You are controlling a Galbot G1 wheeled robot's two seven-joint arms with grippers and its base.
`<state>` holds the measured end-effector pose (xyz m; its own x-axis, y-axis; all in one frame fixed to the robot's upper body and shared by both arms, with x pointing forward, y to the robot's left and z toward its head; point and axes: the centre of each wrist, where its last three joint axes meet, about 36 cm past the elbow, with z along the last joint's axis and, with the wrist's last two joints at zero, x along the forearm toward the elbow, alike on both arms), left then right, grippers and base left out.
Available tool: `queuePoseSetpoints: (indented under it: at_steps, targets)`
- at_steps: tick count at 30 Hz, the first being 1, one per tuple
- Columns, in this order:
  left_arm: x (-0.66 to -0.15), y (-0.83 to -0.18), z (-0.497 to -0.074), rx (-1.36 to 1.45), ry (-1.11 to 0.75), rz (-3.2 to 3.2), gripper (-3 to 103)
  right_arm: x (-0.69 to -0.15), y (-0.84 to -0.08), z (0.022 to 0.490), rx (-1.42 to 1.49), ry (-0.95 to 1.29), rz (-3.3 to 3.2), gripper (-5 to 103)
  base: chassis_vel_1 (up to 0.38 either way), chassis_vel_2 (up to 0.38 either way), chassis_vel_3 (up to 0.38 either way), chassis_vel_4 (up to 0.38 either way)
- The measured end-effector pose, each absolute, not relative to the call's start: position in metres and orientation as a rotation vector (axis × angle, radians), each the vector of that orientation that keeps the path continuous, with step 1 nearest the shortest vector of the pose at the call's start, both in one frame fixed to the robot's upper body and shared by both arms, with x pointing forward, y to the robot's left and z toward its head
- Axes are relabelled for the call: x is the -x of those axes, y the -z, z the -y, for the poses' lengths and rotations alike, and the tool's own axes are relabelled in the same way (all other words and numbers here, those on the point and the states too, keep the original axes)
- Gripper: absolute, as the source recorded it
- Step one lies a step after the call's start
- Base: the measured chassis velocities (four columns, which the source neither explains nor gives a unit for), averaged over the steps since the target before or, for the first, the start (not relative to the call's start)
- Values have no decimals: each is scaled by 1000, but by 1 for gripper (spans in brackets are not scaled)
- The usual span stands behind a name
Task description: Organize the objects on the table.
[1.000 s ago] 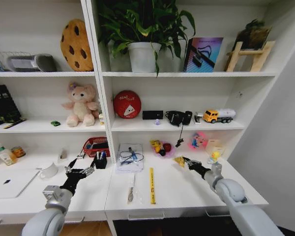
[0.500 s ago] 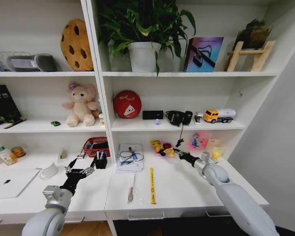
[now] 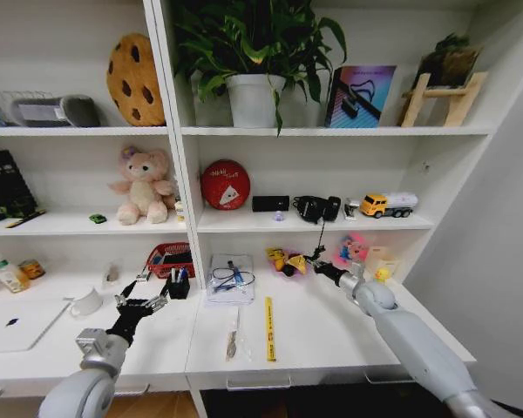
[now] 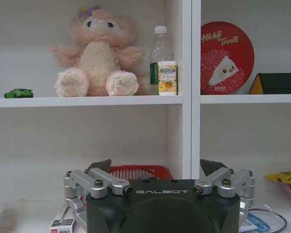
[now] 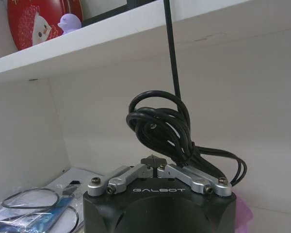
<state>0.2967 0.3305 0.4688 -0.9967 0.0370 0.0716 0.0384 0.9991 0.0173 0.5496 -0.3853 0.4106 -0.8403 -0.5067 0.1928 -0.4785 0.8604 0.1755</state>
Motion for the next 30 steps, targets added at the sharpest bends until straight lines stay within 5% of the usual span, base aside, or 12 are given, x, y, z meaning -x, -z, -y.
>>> queuePoseSetpoints:
  at_steps: [15,30]
  targets:
    - [-297,-469,-331,58,29,3070,100,-595,-393,372,-678,139,2781,-3,0,0,0,0]
    - [-297,-469,-331,58,29,3070,100,-585,-394,357,-637,116,2816,51,0,0,0,0]
